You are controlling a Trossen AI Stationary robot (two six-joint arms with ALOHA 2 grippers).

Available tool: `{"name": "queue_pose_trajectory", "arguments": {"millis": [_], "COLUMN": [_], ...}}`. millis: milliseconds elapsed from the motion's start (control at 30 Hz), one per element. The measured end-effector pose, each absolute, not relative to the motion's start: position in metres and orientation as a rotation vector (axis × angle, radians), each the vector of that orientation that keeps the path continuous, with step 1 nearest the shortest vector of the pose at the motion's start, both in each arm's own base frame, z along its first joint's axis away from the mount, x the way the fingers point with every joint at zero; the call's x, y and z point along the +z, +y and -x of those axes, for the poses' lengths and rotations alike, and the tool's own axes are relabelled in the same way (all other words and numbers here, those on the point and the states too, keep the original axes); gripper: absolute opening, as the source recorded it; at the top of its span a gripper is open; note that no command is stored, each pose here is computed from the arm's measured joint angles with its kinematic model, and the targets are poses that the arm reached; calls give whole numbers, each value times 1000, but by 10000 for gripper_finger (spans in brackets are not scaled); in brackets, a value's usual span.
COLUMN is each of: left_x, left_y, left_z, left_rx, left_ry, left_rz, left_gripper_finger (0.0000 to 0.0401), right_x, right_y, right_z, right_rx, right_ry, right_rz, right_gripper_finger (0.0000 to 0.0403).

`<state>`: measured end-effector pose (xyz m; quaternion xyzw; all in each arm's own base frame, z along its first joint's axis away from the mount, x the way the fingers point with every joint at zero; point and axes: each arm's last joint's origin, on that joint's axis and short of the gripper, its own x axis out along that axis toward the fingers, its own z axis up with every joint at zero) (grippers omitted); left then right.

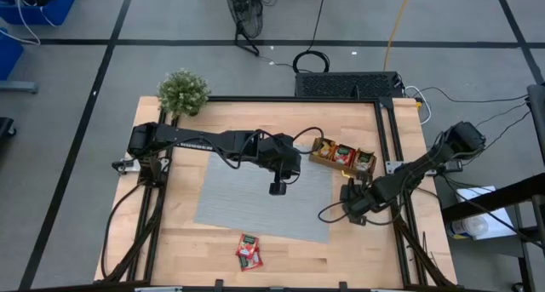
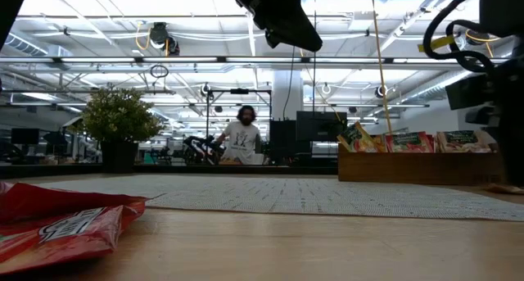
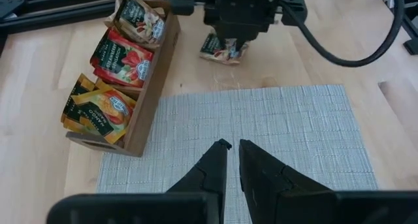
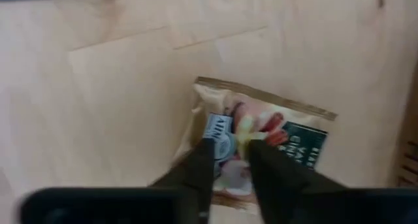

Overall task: Pick & Place Tea
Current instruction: Put the brown tea bag into the right section of the wooden organizer

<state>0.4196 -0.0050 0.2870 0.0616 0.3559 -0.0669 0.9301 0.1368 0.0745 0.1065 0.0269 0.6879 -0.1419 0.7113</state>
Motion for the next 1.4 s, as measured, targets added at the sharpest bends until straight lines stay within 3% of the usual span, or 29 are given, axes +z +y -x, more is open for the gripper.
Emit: {"name": "queue_pose_trajectory", "arguments": {"millis": [133,300,667,800,933,1233,1400], "left_x": [287,287,287,277,265,264,266], "left_y": [-5,-5,-5,-5,-3,-2,-2], "left_z": [-420,-420,-420,-419,-418,-420,-421], "left_rx": [-137,-136,-137,-137,-128,-127,-126], "left_ry": [729,726,725,728,740,707,688], "left_rz": [-125,-125,-126,-127,-127,-142,-144], "left_gripper_finger": [49,49,49,49,49,49,49], "right_x": [106,114,204,214,203,157,135], "right_y": [78,84,98,102,103,91,80], "right_z": [-137,-141,-158,-161,-159,-140,-130], "right_rx": [-272,-259,-466,-450,-398,-369,-383], "right_ry": [1505,1407,1320,1288,1348,1494,1537], "right_rz": [-52,-16,364,331,252,188,122], "right_gripper_finger": [12,1,0,2,31,200,225]}}
